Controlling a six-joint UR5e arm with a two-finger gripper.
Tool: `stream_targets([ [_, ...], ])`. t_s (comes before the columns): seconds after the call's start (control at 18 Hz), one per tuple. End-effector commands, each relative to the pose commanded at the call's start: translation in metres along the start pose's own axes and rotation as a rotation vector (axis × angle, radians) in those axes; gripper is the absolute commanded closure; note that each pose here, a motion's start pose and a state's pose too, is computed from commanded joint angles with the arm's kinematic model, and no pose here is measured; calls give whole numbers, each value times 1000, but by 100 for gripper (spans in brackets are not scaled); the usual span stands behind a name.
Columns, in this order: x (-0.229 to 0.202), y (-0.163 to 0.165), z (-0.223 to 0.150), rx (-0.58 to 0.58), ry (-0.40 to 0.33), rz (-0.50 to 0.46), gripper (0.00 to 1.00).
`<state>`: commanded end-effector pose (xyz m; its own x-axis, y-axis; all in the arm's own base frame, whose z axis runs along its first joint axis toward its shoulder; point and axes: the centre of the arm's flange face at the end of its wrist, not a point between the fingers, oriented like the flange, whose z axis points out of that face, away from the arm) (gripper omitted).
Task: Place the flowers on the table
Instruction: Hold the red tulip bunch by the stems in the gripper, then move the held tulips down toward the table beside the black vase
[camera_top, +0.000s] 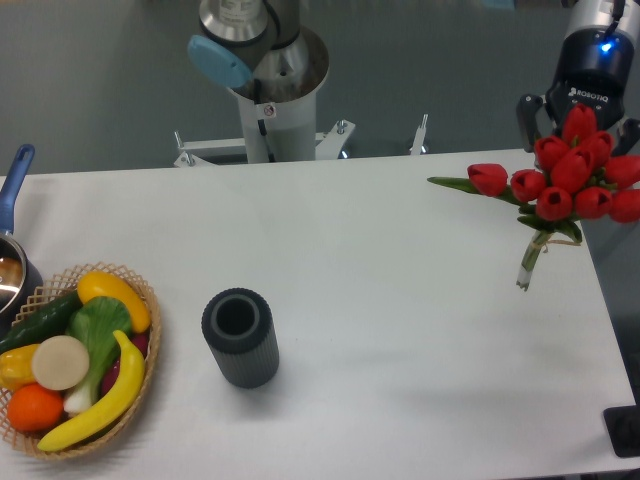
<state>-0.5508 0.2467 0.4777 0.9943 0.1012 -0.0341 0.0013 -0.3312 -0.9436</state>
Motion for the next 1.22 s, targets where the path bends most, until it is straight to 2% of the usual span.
stream_targets([
  [0.11,0,2,0,-30,-13,3,61],
  [0.39,6,3,10,-195,-63,35,61],
  [0.56,17,2,20,-365,-109,69,61],
  [0.78,39,11,57,-621,-138,136,59],
  [1.11,59,42,110,-831,-82,220,59],
  [1.22,71,59,128,-921,-44,279,59],
])
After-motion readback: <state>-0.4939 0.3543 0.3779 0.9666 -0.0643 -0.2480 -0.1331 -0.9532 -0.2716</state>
